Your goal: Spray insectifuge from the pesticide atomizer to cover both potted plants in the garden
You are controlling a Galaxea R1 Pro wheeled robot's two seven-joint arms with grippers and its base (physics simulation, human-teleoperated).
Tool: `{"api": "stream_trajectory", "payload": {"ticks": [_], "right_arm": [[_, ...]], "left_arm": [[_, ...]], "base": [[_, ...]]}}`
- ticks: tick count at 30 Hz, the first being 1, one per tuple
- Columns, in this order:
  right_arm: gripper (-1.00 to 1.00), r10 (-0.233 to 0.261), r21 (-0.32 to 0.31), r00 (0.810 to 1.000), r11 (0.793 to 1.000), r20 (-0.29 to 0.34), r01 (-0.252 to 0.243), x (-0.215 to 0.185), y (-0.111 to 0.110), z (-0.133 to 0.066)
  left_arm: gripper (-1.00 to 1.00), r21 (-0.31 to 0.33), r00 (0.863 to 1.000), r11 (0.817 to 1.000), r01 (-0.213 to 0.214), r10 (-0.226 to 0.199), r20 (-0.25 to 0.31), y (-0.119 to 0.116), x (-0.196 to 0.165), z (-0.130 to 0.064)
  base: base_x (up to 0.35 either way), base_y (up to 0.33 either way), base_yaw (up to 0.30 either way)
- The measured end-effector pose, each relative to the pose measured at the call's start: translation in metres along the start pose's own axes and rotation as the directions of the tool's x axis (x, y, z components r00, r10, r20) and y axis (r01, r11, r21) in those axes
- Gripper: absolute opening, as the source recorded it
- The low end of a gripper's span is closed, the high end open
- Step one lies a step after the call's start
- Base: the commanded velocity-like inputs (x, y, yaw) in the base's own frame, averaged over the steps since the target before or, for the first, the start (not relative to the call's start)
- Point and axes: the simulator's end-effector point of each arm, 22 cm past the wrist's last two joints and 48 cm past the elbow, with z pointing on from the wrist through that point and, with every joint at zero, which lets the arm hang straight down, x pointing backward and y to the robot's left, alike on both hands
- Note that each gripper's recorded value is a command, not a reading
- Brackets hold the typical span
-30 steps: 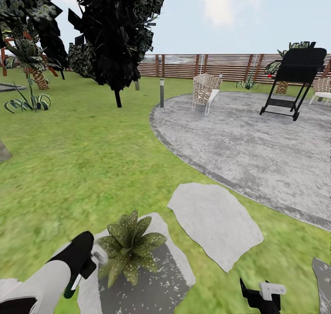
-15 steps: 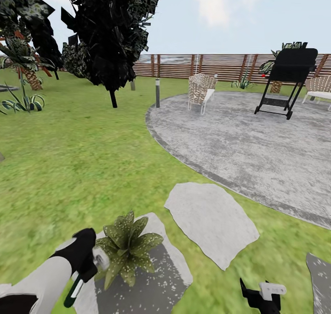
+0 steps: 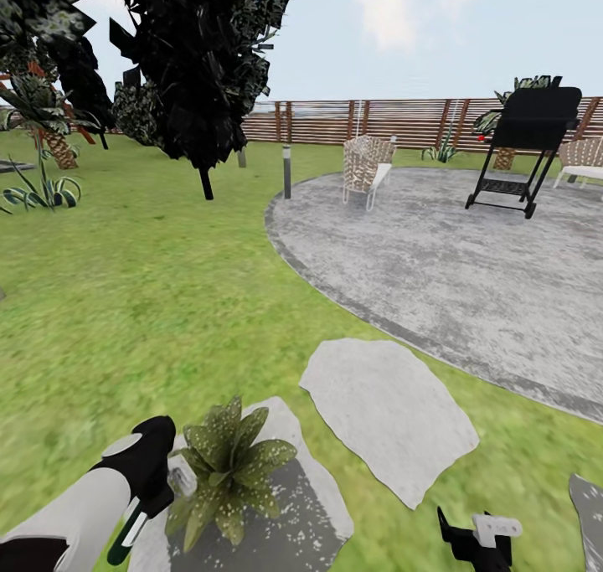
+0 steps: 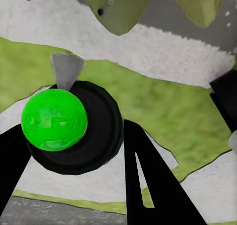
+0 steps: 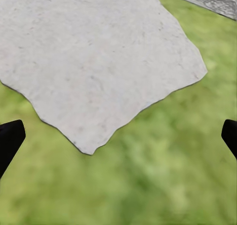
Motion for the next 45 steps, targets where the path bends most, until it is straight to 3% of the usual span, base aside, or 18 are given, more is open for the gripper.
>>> {"api": "stream_trajectory", "payload": {"ticks": [11, 24, 28, 29, 31, 32, 33, 35, 38, 41, 45], "right_arm": [[1.0, 0.0, 0.0, 1.0, 1.0, 0.0, 0.0, 0.0, 0.0, 0.0], [1.0, 0.0, 0.0, 1.0, 1.0, -0.001, 0.0, 0.0, 0.0, 0.0], [1.0, -0.001, -0.002, 1.0, 1.0, -0.001, 0.001, 0.0, 0.001, 0.0], [1.0, -0.001, -0.003, 1.0, 1.0, -0.001, 0.001, 0.0, 0.001, 0.0], [1.0, -0.001, -0.003, 1.0, 1.0, -0.001, 0.001, 0.0, 0.002, 0.0], [1.0, -0.001, -0.003, 1.0, 1.0, -0.001, 0.001, 0.0, 0.002, 0.0], [1.0, -0.001, -0.003, 1.0, 1.0, -0.001, 0.001, 0.0, 0.002, 0.0], [1.0, -0.001, -0.003, 1.0, 1.0, -0.001, 0.001, 0.0, 0.002, 0.0], [1.0, -0.001, -0.003, 1.0, 1.0, -0.001, 0.001, 0.0, 0.002, 0.0], [1.0, -0.001, -0.003, 1.0, 1.0, -0.001, 0.001, 0.0, 0.002, 0.0], [1.0, -0.001, -0.004, 1.0, 1.0, -0.002, 0.001, 0.001, 0.002, 0.0]], "left_arm": [[-1.0, 0.0, 1.0, 1.0, 0.0, 0.0, 0.0, 0.0, 0.0, 0.001], [-1.0, 0.0, 1.0, 1.0, -0.003, 0.003, 0.006, 0.001, 0.001, 0.003], [-1.0, -0.049, 1.0, 0.999, 0.006, -0.004, 0.031, 0.014, -0.004, -0.002], [-1.0, -0.082, 0.999, 0.997, 0.012, -0.009, 0.041, 0.024, -0.005, -0.005], [-1.0, -0.089, 0.997, 0.995, 0.041, -0.034, 0.071, 0.032, -0.005, -0.006], [-1.0, -0.08, 0.994, 0.996, 0.047, -0.039, 0.102, 0.035, -0.008, -0.006], [-1.0, -0.072, 0.985, 0.996, 0.047, -0.034, 0.172, 0.042, -0.014, -0.006], [-1.0, -0.038, 0.957, 0.996, 0.081, -0.067, 0.283, 0.047, -0.025, -0.007], [-1.0, -0.005, 0.933, 0.994, 0.112, -0.103, 0.345, 0.049, -0.025, -0.003], [-1.0, 0.02, 0.908, 0.994, 0.106, -0.105, 0.406, 0.046, -0.029, 0.0], [-1.0, 0.035, 0.892, 0.993, 0.11, -0.114, 0.438, 0.041, -0.032, 0.003]], "base": [[-0.004, -0.004, 0.193], [-0.276, -0.123, 0.006], [-0.334, -0.005, 0.0], [-0.336, -0.001, 0.0], [-0.337, 0.0, 0.0], [-0.337, 0.0, 0.0], [-0.337, 0.0, 0.0], [-0.337, 0.0, 0.0], [-0.337, 0.0, 0.0], [-0.337, 0.0, 0.0], [-0.337, 0.0, 0.0]]}}
